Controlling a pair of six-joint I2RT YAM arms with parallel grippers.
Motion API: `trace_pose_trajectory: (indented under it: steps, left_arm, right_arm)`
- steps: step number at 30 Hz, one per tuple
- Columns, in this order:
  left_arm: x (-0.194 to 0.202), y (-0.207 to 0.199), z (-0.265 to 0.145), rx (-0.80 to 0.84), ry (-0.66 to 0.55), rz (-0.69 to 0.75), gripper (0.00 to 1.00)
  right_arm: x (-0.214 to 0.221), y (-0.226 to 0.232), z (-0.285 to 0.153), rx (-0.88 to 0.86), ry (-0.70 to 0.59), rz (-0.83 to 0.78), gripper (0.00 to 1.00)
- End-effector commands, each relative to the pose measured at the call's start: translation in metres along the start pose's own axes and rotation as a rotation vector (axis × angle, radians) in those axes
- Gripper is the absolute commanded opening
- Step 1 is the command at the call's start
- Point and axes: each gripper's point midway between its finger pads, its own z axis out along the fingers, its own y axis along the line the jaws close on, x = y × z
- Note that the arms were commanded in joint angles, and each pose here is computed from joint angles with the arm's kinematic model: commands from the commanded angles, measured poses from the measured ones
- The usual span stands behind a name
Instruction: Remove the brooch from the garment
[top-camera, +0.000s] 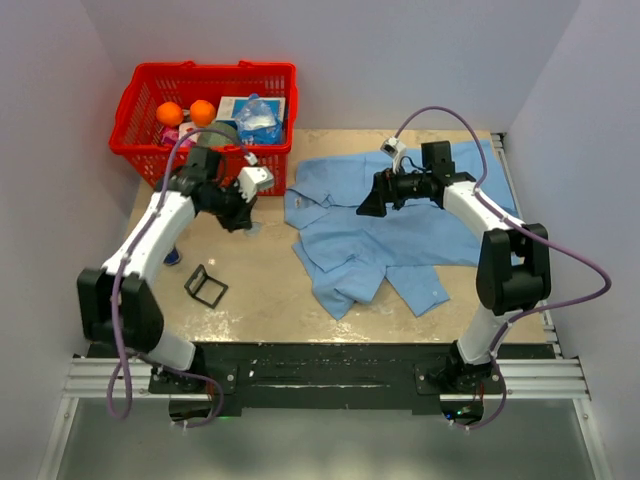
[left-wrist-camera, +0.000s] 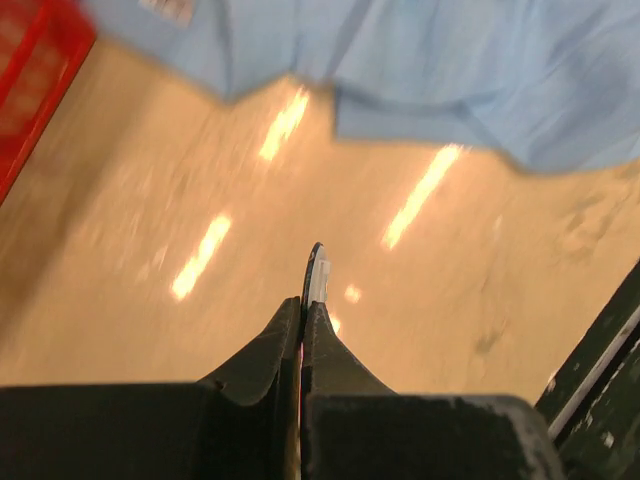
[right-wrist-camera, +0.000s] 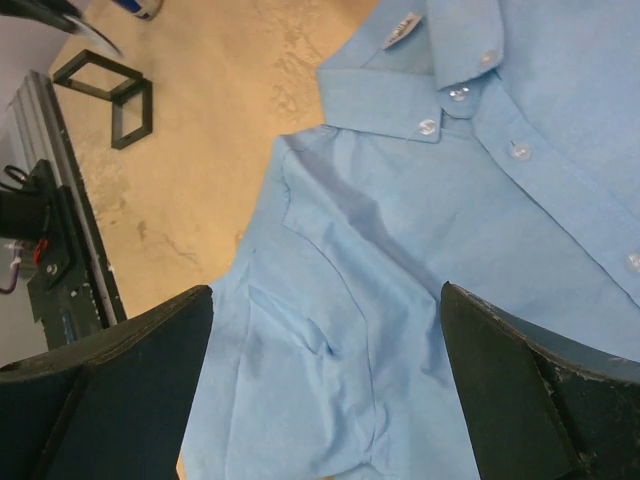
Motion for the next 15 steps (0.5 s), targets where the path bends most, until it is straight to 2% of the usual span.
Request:
trace_pose_trajectory:
  steps: [1,2,4,8,11,15]
  left_arm:
    - [0.066,0.005,-0.047,-0.276,0.195,0.033,0.00]
    - [0.093,0.008,-0.048,-0.345,0.266,0.005,0.00]
    - [0.101,0.008,-0.056,-0.411,0.260,-0.008,0.00]
    - [0.143,0.010,-0.060,-0.478,0.356,-0.047,0.00]
    - [0.158,0.011,-0.058,-0.494,0.398,-0.032,0.00]
    - [0.159,0.011,-0.052,-0.492,0.380,-0.043,0.00]
  right_arm:
    - [-0.017,-0.001,-0.001,0.042,-0.028,0.003,0.99]
    - [-0.019,-0.002,-0.001,0.043,-0.034,0.019,0.99]
    - [-0.023,-0.002,0.002,0.032,-0.048,0.025,0.99]
    - [-0.025,-0.001,0.004,0.020,-0.066,0.055,0.99]
    - [-0.023,-0.003,0.005,0.023,-0.061,0.064,0.99]
    - [-0.018,-0.010,0.005,0.067,-0.053,0.078,0.99]
